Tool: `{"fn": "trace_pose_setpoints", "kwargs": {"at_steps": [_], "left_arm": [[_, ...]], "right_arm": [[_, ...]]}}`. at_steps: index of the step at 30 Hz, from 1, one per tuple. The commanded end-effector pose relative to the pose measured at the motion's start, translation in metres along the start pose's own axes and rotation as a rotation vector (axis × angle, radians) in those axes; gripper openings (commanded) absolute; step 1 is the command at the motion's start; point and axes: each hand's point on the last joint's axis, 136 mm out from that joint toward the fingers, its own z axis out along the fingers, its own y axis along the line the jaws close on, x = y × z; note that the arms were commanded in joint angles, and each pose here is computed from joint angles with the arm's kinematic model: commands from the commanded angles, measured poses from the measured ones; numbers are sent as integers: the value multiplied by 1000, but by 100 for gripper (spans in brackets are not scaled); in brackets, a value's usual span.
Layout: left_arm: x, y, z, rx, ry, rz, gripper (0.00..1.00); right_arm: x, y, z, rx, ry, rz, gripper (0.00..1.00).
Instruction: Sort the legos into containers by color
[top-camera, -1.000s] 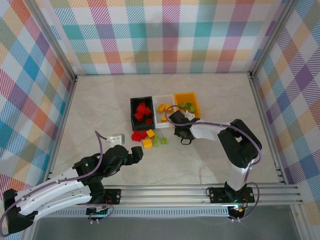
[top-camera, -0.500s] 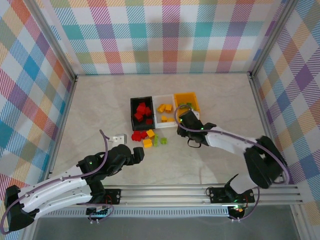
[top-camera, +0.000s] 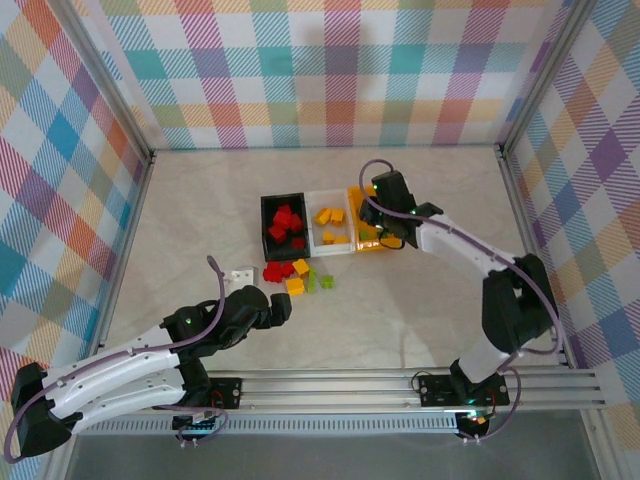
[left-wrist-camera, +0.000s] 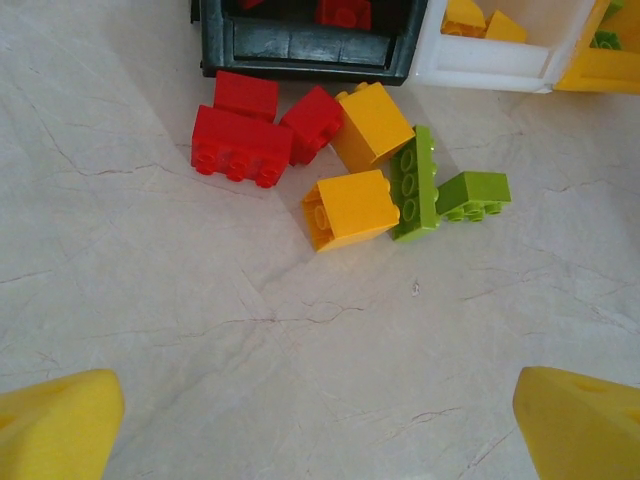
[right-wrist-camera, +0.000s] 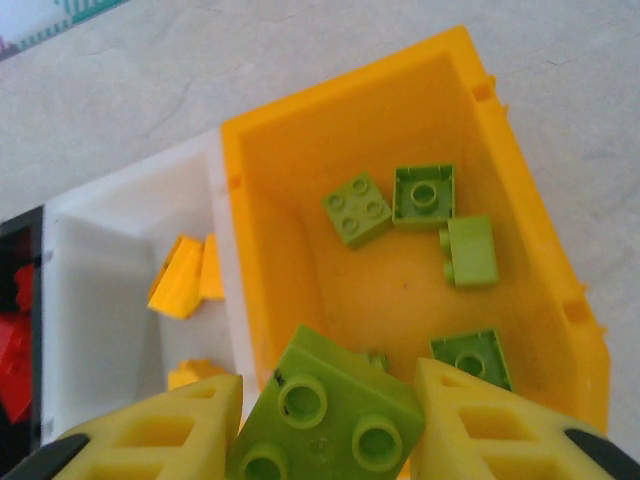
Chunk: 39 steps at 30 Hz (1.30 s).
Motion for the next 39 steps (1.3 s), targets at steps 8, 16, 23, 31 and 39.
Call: {"fn": "trace_pose_setpoints", "kwargs": {"at_steps": [8, 16, 23, 31, 39], "left_arm": [[-15, -7, 3, -25, -37, 34, 100], [-14, -4, 33, -87, 29, 41, 100], [-29, 7, 83, -113, 44, -15, 98], [-49, 28, 125, -227, 42, -16, 91], [-46, 39, 137, -306, 60, 21, 81]], "right_arm": [[-14, 19, 23, -47, 77, -8, 75], [14, 18, -18, -125, 50, -28, 76], [48, 3, -32, -144, 73, -7, 76], [55, -8, -47, -147, 48, 16, 76], [53, -12, -53, -144, 22, 35, 76]]}}
